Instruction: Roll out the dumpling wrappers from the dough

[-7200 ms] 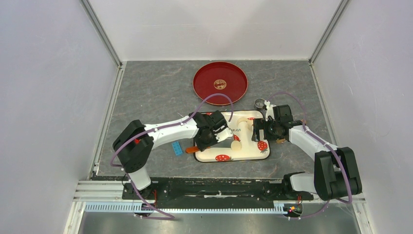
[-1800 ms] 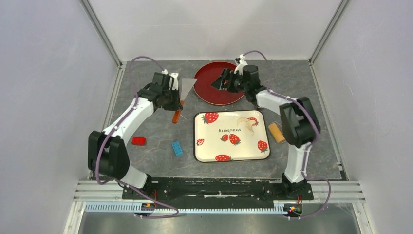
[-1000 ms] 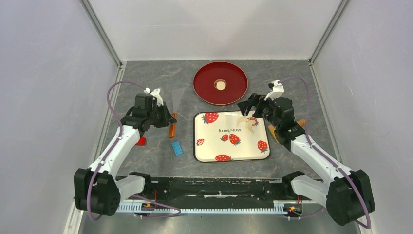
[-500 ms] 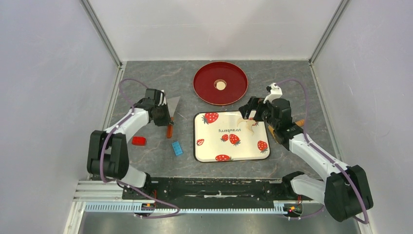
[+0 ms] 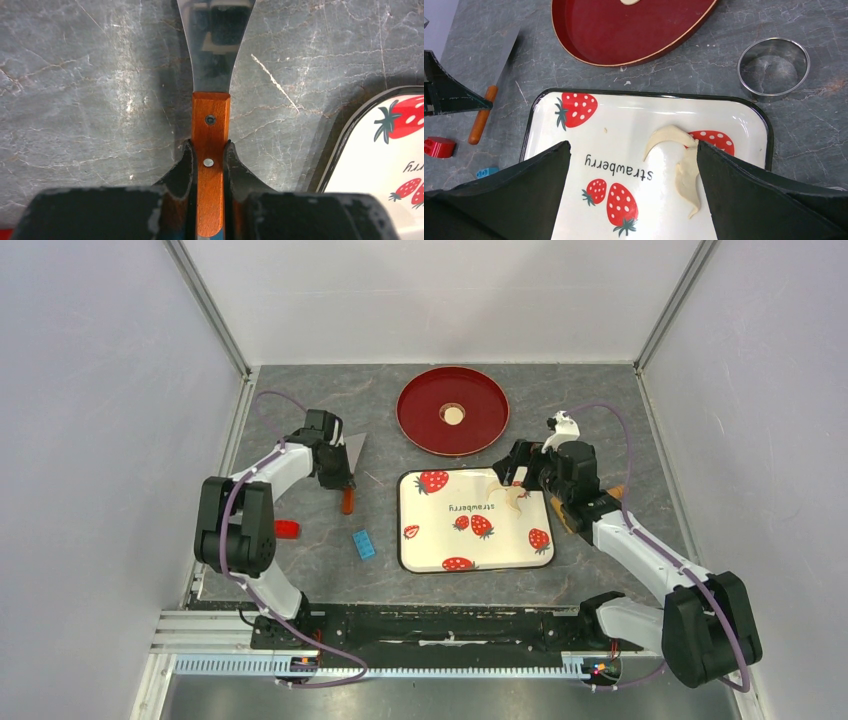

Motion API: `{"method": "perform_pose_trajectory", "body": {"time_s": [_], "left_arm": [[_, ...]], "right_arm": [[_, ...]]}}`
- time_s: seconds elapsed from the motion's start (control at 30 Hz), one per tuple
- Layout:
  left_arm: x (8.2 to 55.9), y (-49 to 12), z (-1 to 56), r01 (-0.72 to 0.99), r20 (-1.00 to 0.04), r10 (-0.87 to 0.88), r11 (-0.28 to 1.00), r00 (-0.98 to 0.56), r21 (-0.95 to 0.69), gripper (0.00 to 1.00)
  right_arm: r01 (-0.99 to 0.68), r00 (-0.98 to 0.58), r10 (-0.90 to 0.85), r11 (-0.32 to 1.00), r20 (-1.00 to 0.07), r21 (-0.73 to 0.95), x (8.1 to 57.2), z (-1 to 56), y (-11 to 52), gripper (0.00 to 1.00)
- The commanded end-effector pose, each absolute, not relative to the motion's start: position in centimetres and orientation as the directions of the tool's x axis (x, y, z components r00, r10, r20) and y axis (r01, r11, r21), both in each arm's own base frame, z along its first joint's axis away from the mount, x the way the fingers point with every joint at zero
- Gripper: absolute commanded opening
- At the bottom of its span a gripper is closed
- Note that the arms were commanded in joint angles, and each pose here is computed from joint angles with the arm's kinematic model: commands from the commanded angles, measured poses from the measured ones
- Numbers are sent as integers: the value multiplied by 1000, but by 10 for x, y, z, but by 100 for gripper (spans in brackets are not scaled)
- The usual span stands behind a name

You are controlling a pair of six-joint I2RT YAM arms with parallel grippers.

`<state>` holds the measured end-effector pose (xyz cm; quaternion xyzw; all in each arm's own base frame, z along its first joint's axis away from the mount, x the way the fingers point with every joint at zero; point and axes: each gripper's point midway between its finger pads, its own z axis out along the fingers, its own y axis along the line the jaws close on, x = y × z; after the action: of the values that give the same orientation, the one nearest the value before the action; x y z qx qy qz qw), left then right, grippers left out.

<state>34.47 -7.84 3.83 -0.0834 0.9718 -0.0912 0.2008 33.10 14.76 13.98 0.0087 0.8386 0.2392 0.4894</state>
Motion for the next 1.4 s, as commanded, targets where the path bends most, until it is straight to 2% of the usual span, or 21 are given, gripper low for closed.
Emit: {"method": "perform_pose_trajectory", "body": {"time_s": [0.0, 0.03, 0.1, 0.13, 0.17, 0.3, 0.5, 0.63, 0.83, 0.97, 1.2, 1.37], "left_arm": [[352, -75, 42, -112, -358, -180, 973, -916, -203, 9], [351, -77, 41, -105, -350, -176, 972, -920, -212, 15], [350, -80, 42, -97, -345, -176, 967, -922, -235, 42], [350, -83, 45, -85, -352, -175, 963, -919, -254, 70], [349, -86, 47, -73, -360, -174, 958, -917, -279, 71], [351, -97, 66, -46, -407, -216, 920, -888, -388, 73], [355, -108, 103, 1, -438, -331, 797, -836, -604, 74], [350, -115, 131, 91, -501, -352, 741, -791, -665, 75], [337, -97, 164, 159, -644, -350, 787, -680, -596, 76], [324, -74, 179, 133, -752, -340, 862, -564, -489, 76], [308, -28, 174, -45, -848, -338, 935, -409, -351, 77], [311, -21, 159, -66, -858, -317, 946, -405, -318, 77]], "right_arm": [[-241, -519, 233, 883, -823, 402, 333, 144, 149, 98], [-243, -519, 233, 882, -822, 403, 333, 144, 149, 98], [-244, -522, 234, 881, -820, 406, 333, 144, 150, 98], [-244, -523, 233, 881, -820, 406, 333, 144, 150, 98], [-244, -524, 232, 881, -819, 406, 333, 143, 150, 98], [-245, -527, 229, 881, -819, 404, 332, 143, 150, 98], [-243, -533, 227, 882, -815, 404, 332, 141, 150, 98], [-243, -536, 222, 883, -814, 401, 331, 140, 149, 98], [-237, -539, 208, 893, -816, 384, 331, 139, 145, 98], [-227, -528, 202, 903, -825, 366, 331, 142, 139, 98], [-187, -459, 176, 939, -871, 288, 330, 156, 119, 98], [-131, -388, 148, 968, -910, 213, 326, 161, 97, 98]]}}
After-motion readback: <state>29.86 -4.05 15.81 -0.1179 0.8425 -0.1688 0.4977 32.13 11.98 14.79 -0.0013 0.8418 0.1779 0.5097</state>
